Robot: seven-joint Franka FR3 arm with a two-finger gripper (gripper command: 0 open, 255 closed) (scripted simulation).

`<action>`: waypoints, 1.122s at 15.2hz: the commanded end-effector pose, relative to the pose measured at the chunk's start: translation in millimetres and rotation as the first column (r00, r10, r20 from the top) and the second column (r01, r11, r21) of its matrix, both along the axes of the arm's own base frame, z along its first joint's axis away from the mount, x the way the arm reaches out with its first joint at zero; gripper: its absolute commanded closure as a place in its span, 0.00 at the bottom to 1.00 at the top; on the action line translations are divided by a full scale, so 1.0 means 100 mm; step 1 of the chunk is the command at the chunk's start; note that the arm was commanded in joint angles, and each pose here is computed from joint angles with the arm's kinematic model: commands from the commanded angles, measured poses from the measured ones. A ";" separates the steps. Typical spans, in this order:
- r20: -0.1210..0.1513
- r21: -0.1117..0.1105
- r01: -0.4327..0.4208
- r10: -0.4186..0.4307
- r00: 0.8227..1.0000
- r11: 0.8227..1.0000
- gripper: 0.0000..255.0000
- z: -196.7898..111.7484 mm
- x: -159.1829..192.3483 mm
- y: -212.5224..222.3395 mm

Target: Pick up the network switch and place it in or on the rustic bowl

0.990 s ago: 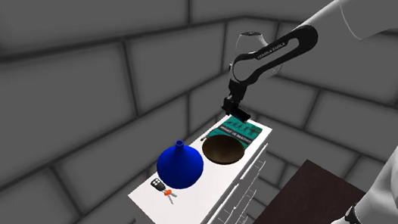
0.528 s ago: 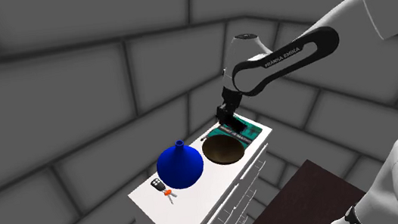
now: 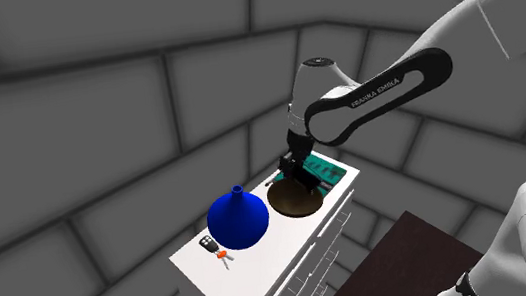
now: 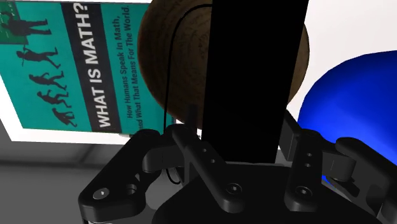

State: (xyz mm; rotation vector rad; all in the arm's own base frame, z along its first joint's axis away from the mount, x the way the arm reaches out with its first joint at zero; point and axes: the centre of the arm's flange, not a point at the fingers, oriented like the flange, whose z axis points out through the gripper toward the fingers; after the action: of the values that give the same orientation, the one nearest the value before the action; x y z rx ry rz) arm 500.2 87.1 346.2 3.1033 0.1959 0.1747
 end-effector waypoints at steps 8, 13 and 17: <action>0.001 0.000 0.000 0.000 1.000 1.000 1.00 -0.47 0.00 0.00; 0.001 0.000 0.000 0.000 1.000 1.000 1.00 -0.67 0.00 0.00; 0.001 0.000 0.000 0.000 1.000 1.000 1.00 -0.67 0.00 0.00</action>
State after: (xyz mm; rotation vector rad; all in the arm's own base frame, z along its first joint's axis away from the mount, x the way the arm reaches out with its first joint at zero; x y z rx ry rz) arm 500.0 86.7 279.7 3.1034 0.1955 0.1752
